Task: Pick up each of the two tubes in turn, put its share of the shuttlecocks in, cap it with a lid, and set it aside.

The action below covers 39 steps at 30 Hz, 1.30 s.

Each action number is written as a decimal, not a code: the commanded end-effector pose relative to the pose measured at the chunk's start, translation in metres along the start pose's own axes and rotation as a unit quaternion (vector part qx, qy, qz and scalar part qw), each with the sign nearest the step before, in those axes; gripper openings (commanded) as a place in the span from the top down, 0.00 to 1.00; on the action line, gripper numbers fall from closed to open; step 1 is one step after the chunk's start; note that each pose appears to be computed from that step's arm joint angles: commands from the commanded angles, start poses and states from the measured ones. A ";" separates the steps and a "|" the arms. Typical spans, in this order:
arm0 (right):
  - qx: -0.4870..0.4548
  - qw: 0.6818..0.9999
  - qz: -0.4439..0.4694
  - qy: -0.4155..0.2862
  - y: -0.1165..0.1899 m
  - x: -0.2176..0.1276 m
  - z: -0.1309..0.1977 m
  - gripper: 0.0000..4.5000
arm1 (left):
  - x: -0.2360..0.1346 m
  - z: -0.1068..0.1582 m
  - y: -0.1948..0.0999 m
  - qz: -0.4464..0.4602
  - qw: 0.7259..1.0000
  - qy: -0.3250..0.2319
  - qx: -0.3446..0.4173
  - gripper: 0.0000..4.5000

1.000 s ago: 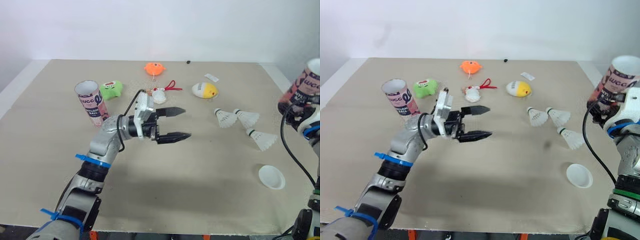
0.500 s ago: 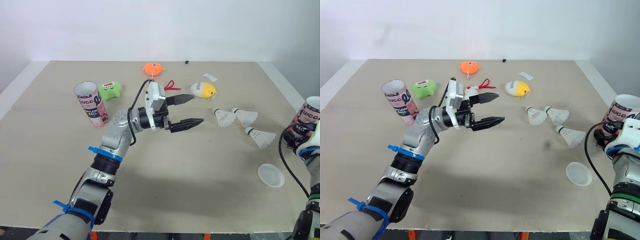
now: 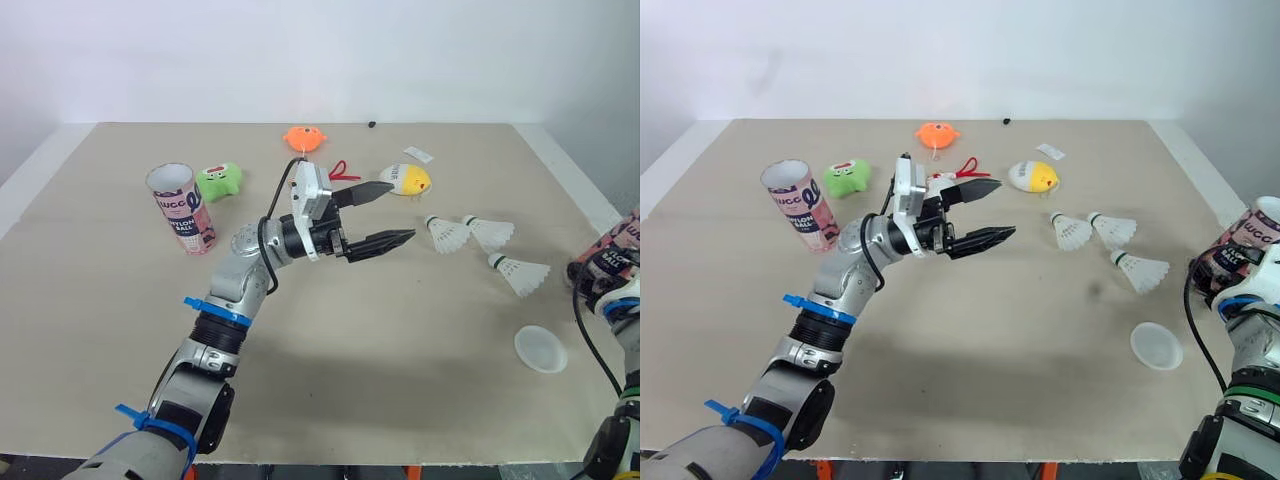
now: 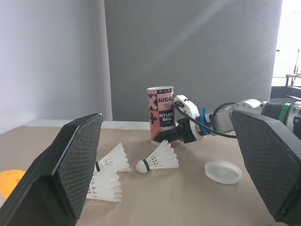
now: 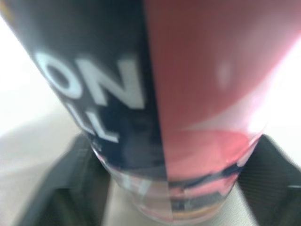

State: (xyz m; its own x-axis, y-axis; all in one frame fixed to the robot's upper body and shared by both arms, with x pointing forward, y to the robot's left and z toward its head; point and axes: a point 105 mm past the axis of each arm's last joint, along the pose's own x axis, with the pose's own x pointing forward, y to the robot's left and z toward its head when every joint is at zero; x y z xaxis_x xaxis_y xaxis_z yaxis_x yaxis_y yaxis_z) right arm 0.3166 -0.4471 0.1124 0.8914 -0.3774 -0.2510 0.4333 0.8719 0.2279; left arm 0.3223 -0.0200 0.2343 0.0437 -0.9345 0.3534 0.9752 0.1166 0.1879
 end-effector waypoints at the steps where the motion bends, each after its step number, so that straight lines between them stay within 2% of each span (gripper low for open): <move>1: 0.007 1.000 -0.009 -0.021 -0.009 -0.006 0.017 0.00 | 0.003 0.012 -0.004 -0.007 1.000 -0.018 0.017 0.00; 12: 0.004 1.000 -0.003 -0.015 -0.013 -0.011 0.022 0.00 | 0.000 0.011 -0.001 -0.004 1.000 -0.017 0.014 0.00; 16: -0.021 0.996 0.080 0.016 0.003 -0.025 0.017 0.00 | -0.006 0.007 -0.002 -0.004 1.000 -0.005 0.008 0.00; 23: -0.047 0.988 0.138 0.058 0.005 -0.052 0.013 0.00 | -0.018 -0.002 -0.003 0.004 1.000 0.021 0.000 0.00; 26: -0.063 0.972 0.213 0.076 0.023 -0.072 0.016 0.00 | -0.031 -0.007 -0.005 0.016 0.999 0.042 0.000 0.00; 28: -0.077 0.958 0.267 0.078 0.040 -0.085 0.021 0.00 | -0.042 -0.010 -0.006 0.028 0.998 0.055 -0.002 0.00; 32: -0.114 0.907 0.401 0.061 0.099 -0.116 0.033 0.00 | -0.074 -0.018 -0.012 0.073 0.993 0.095 -0.005 0.00; 36: -0.182 0.820 0.540 0.057 0.178 -0.146 0.019 0.00 | -0.109 -0.021 -0.015 0.152 0.980 0.128 -0.010 0.00; 39: -0.204 0.756 0.618 0.066 0.220 -0.163 0.000 0.00 | -0.131 -0.021 -0.022 0.205 0.968 0.147 -0.010 0.00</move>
State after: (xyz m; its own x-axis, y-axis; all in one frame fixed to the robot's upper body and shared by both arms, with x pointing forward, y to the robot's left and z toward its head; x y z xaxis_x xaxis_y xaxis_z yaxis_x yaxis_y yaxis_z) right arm 0.2720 -0.2195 0.2016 0.6377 0.7463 -0.1905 -0.7456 0.6602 0.0908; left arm 0.3035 0.0852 0.1526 0.4465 -0.8898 0.0941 0.8917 0.4512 0.0364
